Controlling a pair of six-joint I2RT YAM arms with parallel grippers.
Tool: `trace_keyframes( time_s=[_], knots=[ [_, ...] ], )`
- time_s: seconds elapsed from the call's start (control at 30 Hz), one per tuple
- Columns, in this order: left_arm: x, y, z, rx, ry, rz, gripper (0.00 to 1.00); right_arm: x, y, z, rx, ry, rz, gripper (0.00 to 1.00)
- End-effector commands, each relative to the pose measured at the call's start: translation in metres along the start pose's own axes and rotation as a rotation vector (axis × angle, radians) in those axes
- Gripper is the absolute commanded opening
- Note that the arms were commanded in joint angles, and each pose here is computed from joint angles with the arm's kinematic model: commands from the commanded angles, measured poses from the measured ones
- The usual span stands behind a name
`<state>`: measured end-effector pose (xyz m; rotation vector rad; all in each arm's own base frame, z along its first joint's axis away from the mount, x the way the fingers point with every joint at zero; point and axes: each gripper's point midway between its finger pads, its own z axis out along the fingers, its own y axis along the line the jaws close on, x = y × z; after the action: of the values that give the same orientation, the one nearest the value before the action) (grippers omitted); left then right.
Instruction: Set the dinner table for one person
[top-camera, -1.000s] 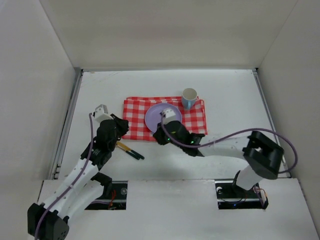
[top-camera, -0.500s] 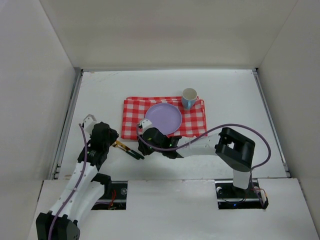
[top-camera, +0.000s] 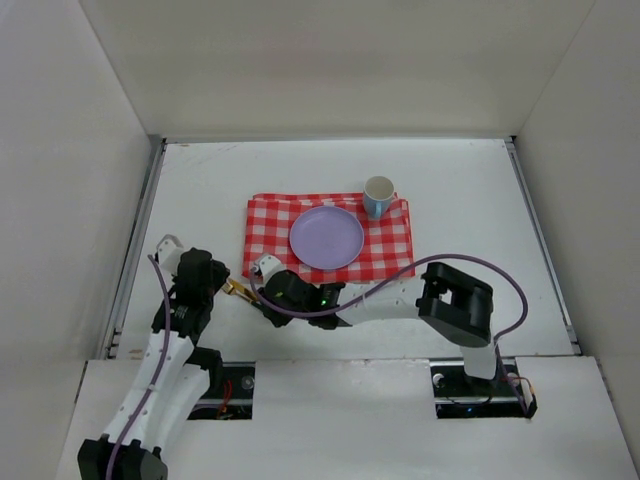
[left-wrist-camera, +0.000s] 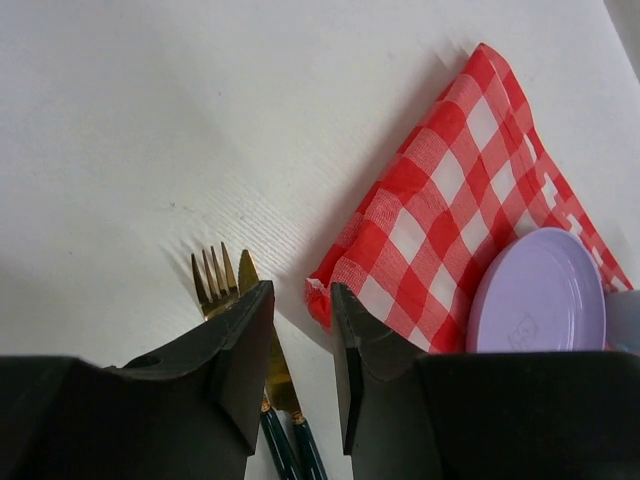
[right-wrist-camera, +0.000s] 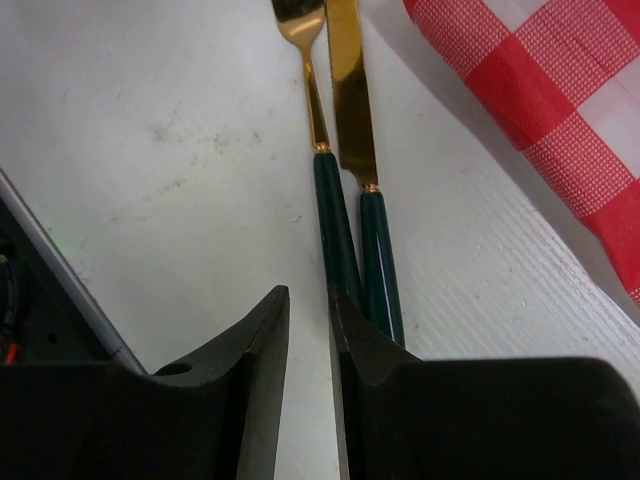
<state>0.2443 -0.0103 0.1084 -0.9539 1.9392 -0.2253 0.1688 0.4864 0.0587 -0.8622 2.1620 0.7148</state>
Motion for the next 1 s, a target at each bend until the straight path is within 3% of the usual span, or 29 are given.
trace_keyframes(
  time_s=[0.0, 0.8, 0.97],
  knots=[
    [0.001, -0.006, 0.000, 0.014, 0.008, -0.003, 0.27, -0.013, 0.003, 0.002, 0.015, -0.026, -0.016, 0.29],
    [0.019, -0.016, 0.005, 0.067, 0.046, 0.047, 0.26, 0.019, -0.037, 0.019, 0.199, 0.049, -0.086, 0.34],
    [0.012, -0.016, 0.003, 0.067, 0.029, 0.036, 0.26, 0.006, -0.032, 0.008, 0.179, 0.012, -0.054, 0.10]
  ],
)
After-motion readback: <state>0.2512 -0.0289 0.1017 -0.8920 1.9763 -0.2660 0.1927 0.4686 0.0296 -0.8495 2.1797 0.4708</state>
